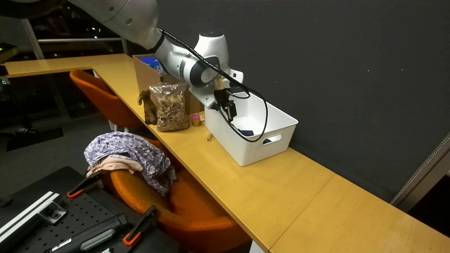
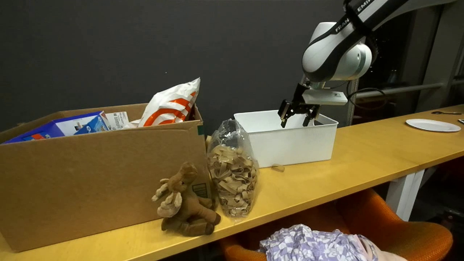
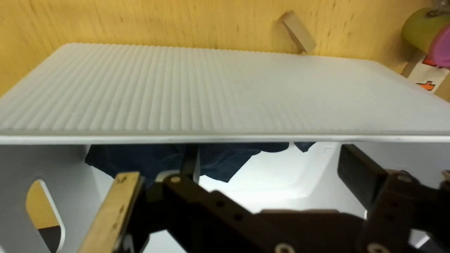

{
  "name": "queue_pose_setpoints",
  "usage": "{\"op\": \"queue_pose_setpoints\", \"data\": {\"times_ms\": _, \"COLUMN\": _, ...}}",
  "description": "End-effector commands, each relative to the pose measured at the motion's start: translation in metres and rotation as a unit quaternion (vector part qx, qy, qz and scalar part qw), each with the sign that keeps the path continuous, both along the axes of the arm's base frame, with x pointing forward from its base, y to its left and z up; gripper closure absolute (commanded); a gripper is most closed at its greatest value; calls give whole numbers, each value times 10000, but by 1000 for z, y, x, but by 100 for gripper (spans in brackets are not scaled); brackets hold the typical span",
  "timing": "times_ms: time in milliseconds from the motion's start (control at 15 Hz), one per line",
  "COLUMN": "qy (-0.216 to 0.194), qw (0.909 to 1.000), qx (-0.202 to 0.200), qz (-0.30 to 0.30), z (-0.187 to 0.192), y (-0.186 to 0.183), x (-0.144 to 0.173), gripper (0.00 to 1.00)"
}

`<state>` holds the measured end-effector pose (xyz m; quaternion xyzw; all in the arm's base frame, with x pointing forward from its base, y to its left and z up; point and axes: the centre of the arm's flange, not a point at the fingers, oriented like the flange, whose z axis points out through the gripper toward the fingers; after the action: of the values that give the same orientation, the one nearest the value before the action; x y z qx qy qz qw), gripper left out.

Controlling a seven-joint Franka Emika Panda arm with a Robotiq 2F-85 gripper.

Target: Take the clothing out of the basket

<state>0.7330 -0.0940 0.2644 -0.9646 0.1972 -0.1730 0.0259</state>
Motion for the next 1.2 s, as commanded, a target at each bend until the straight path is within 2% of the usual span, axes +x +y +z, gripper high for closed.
{"op": "queue_pose_setpoints", "data": {"times_ms": 0, "qy": -83, "qw": 9997, "qx": 147, "qz": -169, "z": 17, "y": -22, "x": -20, "gripper": 0}}
{"op": "queue_pose_setpoints", "data": {"times_ms": 267, "qy": -4, "qw": 9987, "qx": 306, "qz": -397, "z": 3, "y": -50, "x": -24, "gripper": 0}}
{"op": "queue_pose_setpoints", "data": {"times_ms": 467, "qy": 119, "qw": 9982, "qx": 357, "qz": -467, "z": -13, "y": -57, "x": -28, "gripper": 0}}
{"op": "queue_pose_setpoints", "data": {"times_ms": 1133, "qy": 478, "qw": 9964, "qx": 613, "qz": -342, "z": -23, "y": -22, "x": -45, "gripper": 0}}
